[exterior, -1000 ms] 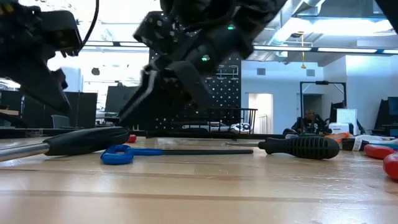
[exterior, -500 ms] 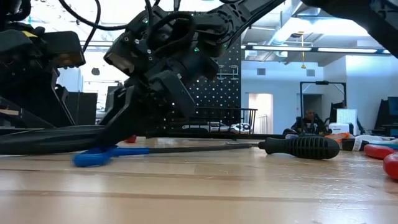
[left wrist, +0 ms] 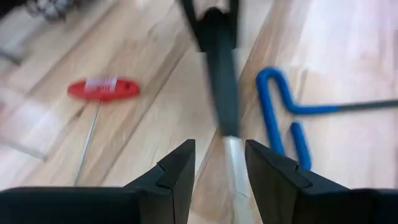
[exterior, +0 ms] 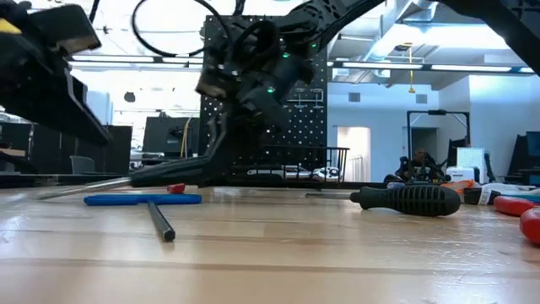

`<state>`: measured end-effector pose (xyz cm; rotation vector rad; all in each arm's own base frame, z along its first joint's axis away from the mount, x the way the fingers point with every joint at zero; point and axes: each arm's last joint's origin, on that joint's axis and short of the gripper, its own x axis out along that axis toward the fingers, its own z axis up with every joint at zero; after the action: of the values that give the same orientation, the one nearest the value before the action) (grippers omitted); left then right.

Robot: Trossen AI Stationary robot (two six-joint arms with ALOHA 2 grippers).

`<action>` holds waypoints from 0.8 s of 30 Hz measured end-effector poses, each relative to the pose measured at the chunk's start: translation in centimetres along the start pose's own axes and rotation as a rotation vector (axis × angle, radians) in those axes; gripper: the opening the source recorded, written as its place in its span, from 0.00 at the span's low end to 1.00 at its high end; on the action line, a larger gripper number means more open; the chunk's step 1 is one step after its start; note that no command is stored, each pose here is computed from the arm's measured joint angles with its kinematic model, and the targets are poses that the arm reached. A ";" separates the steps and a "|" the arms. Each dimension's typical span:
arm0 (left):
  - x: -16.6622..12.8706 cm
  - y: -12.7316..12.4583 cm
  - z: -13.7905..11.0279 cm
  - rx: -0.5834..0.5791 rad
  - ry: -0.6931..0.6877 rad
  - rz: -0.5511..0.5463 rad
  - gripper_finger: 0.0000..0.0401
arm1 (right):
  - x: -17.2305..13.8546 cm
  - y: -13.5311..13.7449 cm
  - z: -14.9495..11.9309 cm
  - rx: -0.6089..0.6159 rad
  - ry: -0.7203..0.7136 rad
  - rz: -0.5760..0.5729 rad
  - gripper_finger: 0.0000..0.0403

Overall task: Hang tools onto peg board
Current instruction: Hang the black screwdriver on the pegboard

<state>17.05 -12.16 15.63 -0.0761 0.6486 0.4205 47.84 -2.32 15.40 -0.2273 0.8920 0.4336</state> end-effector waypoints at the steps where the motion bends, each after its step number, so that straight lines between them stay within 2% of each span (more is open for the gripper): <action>1: 0.0 -0.2 0.1 0.005 -0.016 -0.007 0.33 | -0.4 -0.1 -0.3 0.011 0.007 -0.010 0.24; 6: 0.6 -0.7 0.3 0.056 -0.065 -0.017 0.33 | -2.8 0.1 -1.7 0.084 0.033 -0.086 0.24; 9: 1.8 -0.4 -0.1 0.105 -0.041 0.036 0.33 | -3.4 0.7 -2.3 0.110 0.030 -0.136 0.24; 13: 3.6 0.2 -0.2 0.115 -0.004 0.122 0.33 | -4.0 1.9 -2.6 0.102 0.037 -0.201 0.24; 17: 4.8 0.7 -0.3 0.122 0.030 0.164 0.33 | -4.4 2.9 -3.0 0.095 0.024 -0.210 0.24; 20: 5.6 0.6 -0.1 0.144 0.058 0.130 0.33 | -4.5 3.4 -3.4 0.118 0.015 -0.211 0.24; 24: 6.5 0.2 0.2 0.212 0.089 0.026 0.33 | -4.7 3.9 -3.8 0.144 -0.006 -0.213 0.24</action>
<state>21.77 -9.63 11.89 0.1155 0.7791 0.3726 40.79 -1.50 16.75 -0.1861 0.8785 0.1709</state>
